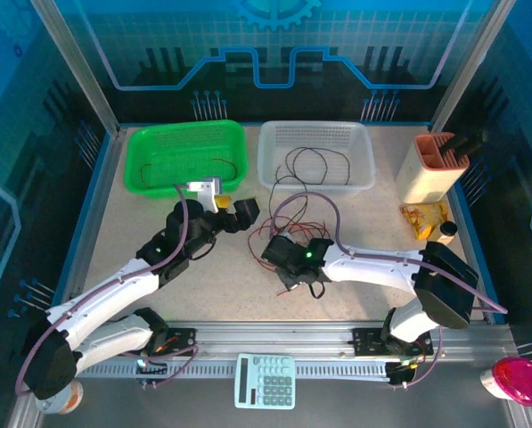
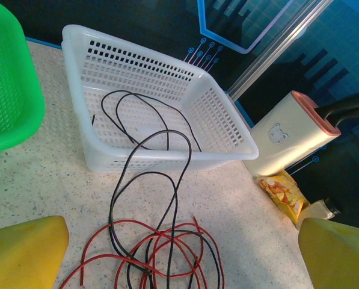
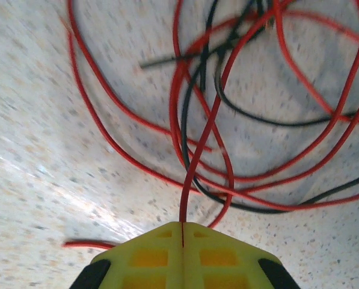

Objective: Untangle the cables

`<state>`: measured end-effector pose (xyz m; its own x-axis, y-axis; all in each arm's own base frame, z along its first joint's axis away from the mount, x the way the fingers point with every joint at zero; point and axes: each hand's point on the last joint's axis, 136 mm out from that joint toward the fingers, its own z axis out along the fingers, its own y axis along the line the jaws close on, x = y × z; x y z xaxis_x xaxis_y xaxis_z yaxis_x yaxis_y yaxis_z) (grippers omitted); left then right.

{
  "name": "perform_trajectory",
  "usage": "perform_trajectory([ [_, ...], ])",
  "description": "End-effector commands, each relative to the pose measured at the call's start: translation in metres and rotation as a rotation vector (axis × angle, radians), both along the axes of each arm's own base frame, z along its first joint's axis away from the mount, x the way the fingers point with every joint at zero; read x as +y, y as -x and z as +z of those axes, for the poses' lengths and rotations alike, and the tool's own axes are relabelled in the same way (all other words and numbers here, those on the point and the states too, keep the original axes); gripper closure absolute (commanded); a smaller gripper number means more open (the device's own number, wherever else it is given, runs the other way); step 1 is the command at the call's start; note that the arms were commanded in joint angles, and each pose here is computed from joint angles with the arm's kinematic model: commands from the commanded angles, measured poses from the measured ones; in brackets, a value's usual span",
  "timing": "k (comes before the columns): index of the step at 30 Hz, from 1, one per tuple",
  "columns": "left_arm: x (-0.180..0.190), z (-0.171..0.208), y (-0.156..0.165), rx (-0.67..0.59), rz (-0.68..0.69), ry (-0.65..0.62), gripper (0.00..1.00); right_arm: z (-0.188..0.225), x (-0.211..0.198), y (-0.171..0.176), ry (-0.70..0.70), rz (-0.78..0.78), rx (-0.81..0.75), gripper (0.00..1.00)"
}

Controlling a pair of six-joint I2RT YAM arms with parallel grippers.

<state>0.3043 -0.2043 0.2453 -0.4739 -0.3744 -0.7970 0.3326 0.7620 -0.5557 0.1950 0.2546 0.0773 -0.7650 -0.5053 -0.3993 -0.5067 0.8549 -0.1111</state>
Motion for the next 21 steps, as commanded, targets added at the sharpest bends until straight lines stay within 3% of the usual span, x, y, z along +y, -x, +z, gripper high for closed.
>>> perform_trajectory([
  [1, 0.0, 0.004, -0.003, -0.008, 0.002, 0.012, 0.01, 0.056, 0.012, -0.021, -0.105, 0.021, -0.089, 1.0],
  [12, 0.001, -0.01, -0.002, 0.023, 0.002, -0.012, 0.01, 0.182, 0.029, -0.093, -0.573, 0.007, -0.128, 1.0],
  [21, -0.006, 0.0, -0.001, -0.022, -0.049, -0.037, 0.01, 0.281, 0.039, -0.107, -0.86, 0.087, -0.17, 1.0],
])
